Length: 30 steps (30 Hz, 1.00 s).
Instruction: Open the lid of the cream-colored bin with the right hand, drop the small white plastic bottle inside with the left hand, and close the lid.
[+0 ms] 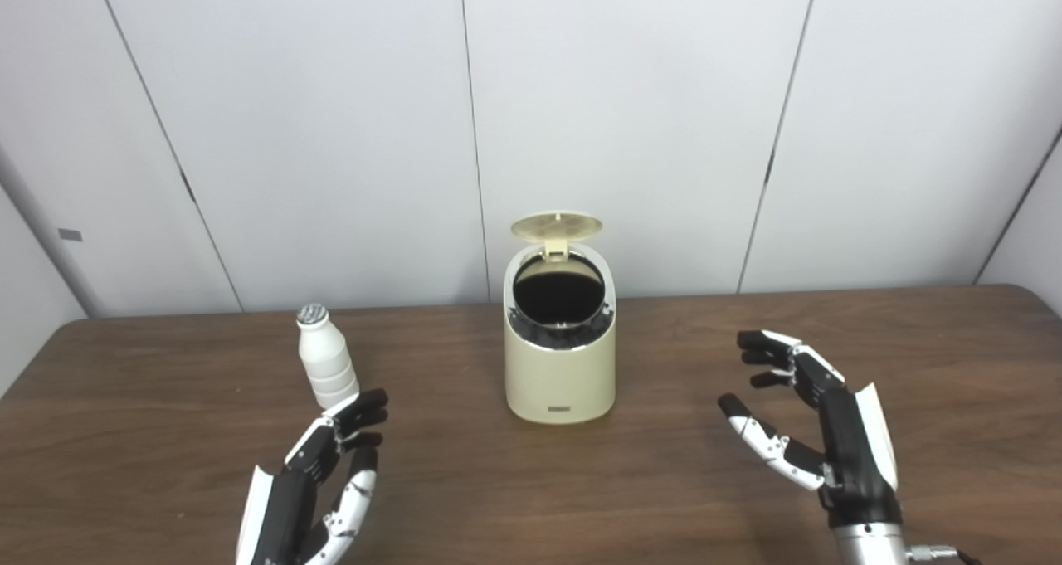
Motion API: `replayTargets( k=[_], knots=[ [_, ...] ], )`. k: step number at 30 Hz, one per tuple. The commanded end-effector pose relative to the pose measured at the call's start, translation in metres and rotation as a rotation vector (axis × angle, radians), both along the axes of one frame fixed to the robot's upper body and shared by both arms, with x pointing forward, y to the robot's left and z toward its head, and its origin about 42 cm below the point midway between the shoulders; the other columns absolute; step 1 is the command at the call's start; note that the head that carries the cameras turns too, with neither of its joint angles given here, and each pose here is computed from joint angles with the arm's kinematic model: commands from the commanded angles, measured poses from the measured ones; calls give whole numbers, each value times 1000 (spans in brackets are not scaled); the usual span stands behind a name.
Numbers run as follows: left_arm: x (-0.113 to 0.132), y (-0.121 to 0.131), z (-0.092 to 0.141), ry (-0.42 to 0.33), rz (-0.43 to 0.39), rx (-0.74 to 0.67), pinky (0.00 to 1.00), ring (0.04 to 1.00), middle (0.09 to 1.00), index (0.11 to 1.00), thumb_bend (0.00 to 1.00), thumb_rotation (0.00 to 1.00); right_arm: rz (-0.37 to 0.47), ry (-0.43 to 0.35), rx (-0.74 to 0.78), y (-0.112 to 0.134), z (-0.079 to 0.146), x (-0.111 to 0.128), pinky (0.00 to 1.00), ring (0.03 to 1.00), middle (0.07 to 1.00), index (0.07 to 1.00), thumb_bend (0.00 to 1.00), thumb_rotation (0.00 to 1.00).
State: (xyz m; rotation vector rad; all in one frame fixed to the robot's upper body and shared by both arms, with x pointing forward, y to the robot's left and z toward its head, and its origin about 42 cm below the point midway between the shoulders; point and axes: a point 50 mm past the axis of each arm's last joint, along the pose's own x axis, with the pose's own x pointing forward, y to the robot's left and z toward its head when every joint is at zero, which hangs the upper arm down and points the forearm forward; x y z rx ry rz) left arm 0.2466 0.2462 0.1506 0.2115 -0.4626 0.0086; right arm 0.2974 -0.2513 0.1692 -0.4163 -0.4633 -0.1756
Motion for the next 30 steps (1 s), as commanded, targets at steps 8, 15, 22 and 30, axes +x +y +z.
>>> replayTargets(
  k=[8, 15, 22, 30],
  knots=[
    [-7, 7, 72, -220, 17, -95, 764, 828, 844, 833, 260, 760, 13, -70, -7, 0, 20, 6, 603, 714, 736, 715, 250, 217],
    [-5, 36, 154, -496, 128, -85, 746, 808, 829, 822, 286, 757, 6, -67, -21, -5, 15, 10, 591, 713, 739, 714, 249, 208],
    [11, 68, 198, -518, 203, -52, 716, 790, 805, 809, 227, 620, 11, -67, -5, -3, 15, 12, 586, 708, 737, 712, 249, 229],
    [53, 106, 188, -338, 334, -28, 674, 775, 800, 812, 247, 531, 7, -70, -12, -6, 15, 13, 587, 707, 735, 713, 242, 164]
  ],
)
